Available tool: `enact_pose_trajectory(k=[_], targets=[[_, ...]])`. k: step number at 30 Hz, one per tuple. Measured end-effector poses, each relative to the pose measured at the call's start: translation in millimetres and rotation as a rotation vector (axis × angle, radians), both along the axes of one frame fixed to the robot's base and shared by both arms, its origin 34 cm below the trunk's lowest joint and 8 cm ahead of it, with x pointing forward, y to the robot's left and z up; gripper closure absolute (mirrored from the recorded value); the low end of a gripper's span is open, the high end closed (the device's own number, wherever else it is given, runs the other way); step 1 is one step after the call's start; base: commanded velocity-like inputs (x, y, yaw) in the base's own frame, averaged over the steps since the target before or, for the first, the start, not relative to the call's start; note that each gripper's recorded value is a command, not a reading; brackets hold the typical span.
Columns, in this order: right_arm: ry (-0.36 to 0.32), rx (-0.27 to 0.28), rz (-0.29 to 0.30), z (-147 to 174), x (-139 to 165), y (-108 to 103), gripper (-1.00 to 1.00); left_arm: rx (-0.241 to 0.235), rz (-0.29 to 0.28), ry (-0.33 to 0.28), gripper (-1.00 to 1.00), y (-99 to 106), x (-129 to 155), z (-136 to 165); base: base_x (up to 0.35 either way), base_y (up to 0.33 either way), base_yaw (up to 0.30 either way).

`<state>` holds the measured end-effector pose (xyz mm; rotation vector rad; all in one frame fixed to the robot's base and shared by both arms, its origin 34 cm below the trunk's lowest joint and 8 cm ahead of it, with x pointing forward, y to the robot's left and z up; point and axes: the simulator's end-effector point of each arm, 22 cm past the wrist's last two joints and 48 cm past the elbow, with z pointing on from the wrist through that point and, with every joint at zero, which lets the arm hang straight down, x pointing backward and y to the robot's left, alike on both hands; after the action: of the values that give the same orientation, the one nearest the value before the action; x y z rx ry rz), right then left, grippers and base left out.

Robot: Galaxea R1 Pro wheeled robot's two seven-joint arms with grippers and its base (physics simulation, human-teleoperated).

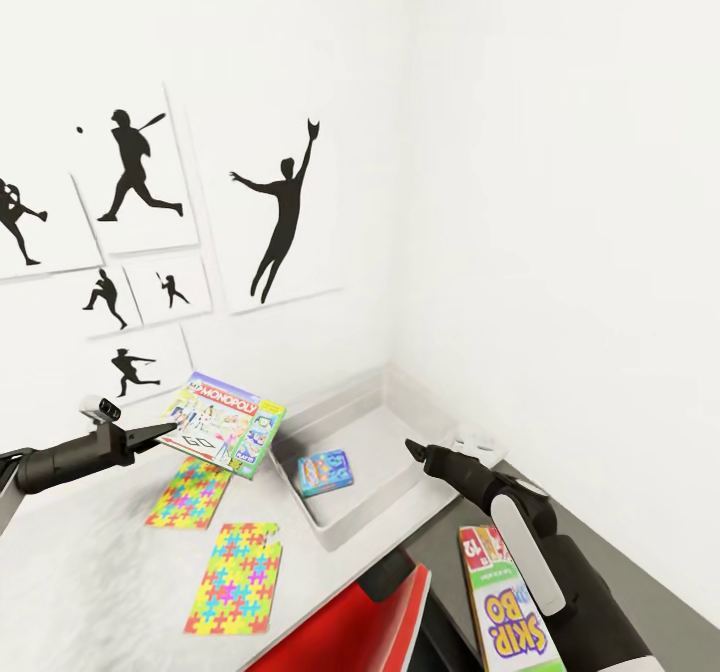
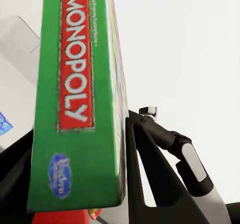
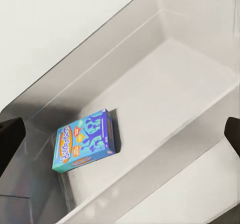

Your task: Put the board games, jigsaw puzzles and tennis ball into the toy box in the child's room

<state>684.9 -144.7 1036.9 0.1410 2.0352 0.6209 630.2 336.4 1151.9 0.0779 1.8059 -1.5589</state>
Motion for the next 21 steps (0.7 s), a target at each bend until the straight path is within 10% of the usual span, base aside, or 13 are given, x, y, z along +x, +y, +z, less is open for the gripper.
enact_pose_trajectory(k=[21], targets=[[-0.005,-0.003,0.002,1.2,0.1,0.8,-1.0,-0.001,0.0,0.001,1.0,-0.3,0.0,0.0,0.018,-0.018,0.0]])
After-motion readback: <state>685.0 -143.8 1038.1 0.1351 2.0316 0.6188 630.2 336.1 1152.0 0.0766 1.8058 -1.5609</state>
